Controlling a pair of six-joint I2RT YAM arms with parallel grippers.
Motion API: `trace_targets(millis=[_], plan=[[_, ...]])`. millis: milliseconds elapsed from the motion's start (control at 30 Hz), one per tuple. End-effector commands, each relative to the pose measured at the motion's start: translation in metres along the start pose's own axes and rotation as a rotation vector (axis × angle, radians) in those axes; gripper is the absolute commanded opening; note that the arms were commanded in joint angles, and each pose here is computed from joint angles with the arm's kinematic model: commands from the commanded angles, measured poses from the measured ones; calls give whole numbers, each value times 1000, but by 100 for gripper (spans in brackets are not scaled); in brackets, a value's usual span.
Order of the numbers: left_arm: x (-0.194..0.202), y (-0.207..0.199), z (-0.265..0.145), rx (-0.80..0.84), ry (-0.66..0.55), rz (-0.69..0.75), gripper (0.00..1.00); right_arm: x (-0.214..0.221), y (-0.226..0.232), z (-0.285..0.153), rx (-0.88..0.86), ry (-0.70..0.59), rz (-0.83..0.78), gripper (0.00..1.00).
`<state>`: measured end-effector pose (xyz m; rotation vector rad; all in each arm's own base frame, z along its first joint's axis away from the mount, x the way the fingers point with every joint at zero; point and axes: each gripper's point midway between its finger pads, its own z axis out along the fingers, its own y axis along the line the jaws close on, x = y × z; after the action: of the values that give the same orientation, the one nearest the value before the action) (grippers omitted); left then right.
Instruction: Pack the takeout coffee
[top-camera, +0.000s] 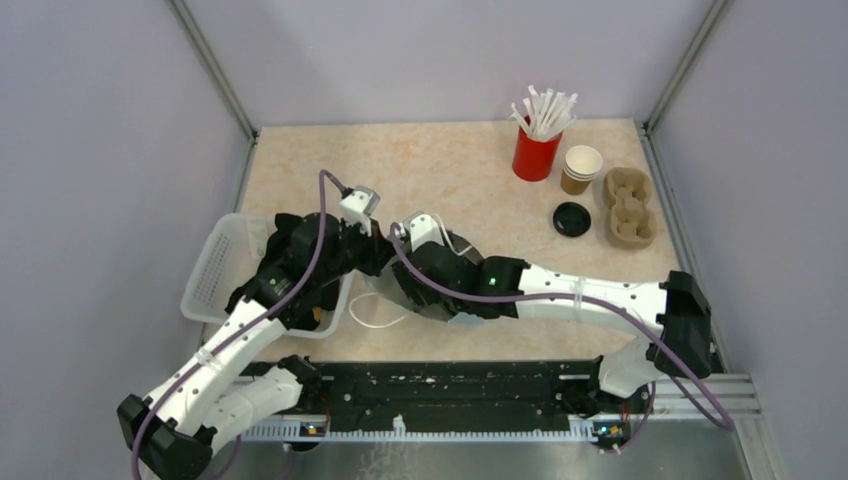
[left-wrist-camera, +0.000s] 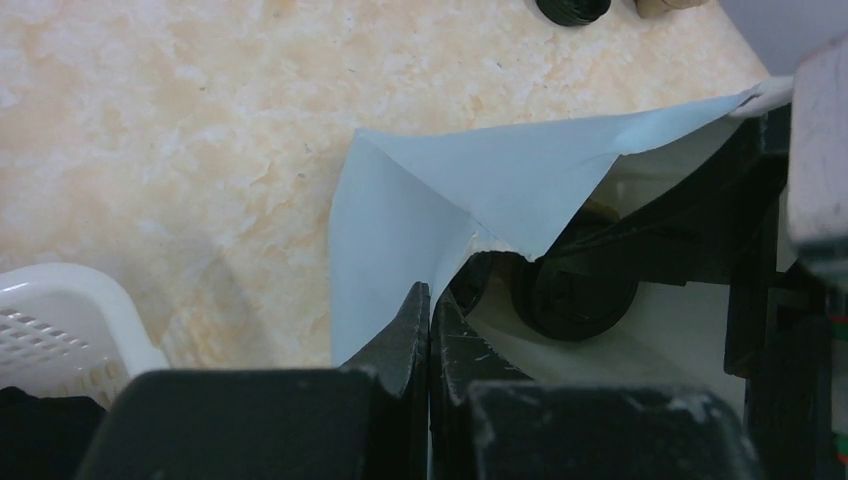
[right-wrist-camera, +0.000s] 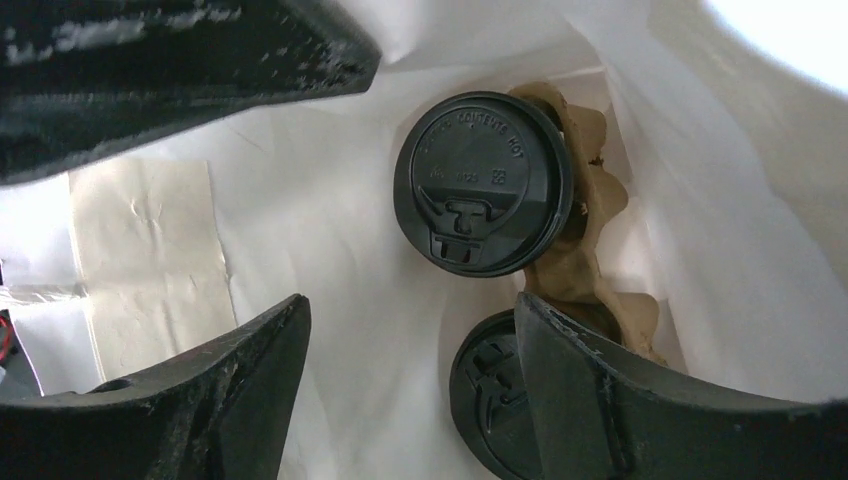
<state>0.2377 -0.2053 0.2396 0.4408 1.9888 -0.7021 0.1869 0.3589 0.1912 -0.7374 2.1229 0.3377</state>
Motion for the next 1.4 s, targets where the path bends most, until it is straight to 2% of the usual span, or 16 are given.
trace_targets(millis=[0,233,300,367,533,733,867,1000,1367], plan=[[5,-5,-4,38,-73,-36,0,-10,3,3,18,-60,107,75],[16,-3,-7,36,-77,-65,0,-4,-11,9,86,-58,202,67],[17,-3,-9,37,-85,-61,0,-8,-3,6,28,-67,215,65],[15,-3,-10,36,-91,-52,0,-19,6,-1,-40,-99,223,68],[21,-2,-6,36,-58,-55,0,-28,0,-22,-61,-127,243,81],[24,6,-2,-5,-53,-60,0,-29,22,-42,-254,-123,235,91],[22,18,1,-65,-63,-47,0,-36,46,-57,-400,-103,238,92],[17,28,2,-133,-59,-48,0,-49,36,-69,-361,-119,252,92],[-1,23,5,-121,-83,-49,0,-67,23,-113,-408,-189,318,89]])
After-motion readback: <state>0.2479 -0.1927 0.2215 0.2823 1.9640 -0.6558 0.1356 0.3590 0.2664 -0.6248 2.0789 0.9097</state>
